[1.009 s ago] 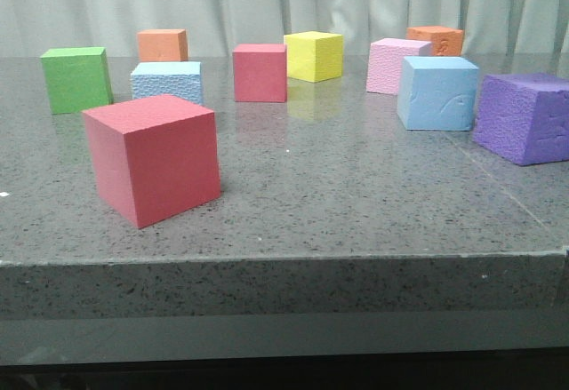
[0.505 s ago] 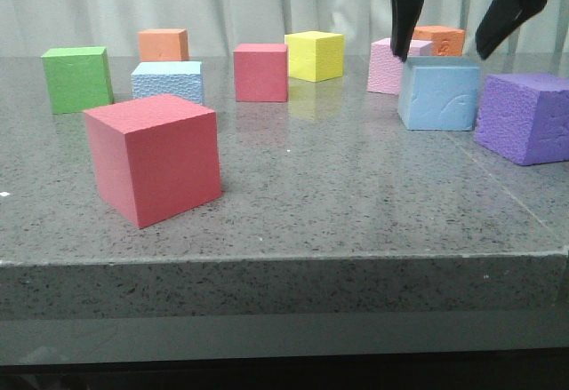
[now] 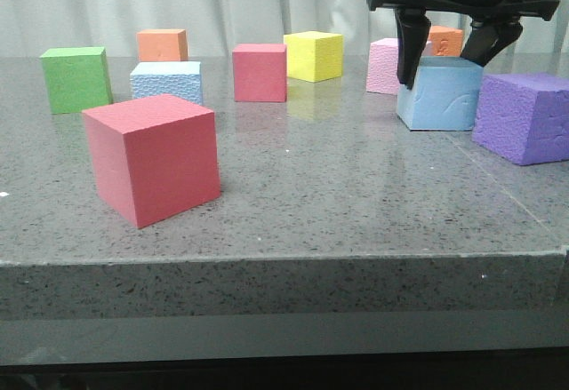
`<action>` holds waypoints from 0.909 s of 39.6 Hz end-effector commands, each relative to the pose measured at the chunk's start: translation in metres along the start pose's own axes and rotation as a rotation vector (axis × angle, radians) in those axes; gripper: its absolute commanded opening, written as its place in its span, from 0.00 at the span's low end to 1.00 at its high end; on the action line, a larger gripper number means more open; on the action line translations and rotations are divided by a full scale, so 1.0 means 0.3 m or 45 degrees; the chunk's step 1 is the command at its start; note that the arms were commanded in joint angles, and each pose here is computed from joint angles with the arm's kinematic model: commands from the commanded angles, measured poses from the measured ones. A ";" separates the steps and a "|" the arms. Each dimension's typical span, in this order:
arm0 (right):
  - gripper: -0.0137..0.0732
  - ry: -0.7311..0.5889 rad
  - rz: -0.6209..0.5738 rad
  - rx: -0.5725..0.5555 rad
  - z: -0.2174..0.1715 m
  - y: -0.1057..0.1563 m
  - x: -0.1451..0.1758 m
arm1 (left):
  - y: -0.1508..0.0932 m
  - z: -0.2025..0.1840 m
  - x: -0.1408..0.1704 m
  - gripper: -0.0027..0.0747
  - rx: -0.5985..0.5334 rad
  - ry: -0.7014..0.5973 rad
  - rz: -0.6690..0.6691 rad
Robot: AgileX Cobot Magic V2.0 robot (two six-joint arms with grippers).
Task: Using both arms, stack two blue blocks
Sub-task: 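Lower the right gripper onto the light-blue cube beside the purple cube, then grasp the light-blue cube and carry it toward the table centre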
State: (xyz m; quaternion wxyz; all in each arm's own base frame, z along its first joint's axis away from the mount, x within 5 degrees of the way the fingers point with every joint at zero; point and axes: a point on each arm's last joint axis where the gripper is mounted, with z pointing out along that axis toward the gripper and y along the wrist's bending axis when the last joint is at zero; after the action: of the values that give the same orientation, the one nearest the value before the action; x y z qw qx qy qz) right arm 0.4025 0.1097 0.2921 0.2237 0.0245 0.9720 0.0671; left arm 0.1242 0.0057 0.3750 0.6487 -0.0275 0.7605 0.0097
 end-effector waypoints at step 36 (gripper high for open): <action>0.50 -0.044 -0.204 -0.262 -0.112 0.418 0.098 | -0.002 -0.009 -0.063 0.75 0.006 -0.149 0.006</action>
State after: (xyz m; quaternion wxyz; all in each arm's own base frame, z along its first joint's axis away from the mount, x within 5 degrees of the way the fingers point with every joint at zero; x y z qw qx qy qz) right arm 0.3676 0.2354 0.2935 0.1955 -0.0771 0.9697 0.1245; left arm 0.1242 0.0057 0.3750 0.6487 -0.0275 0.7605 0.0097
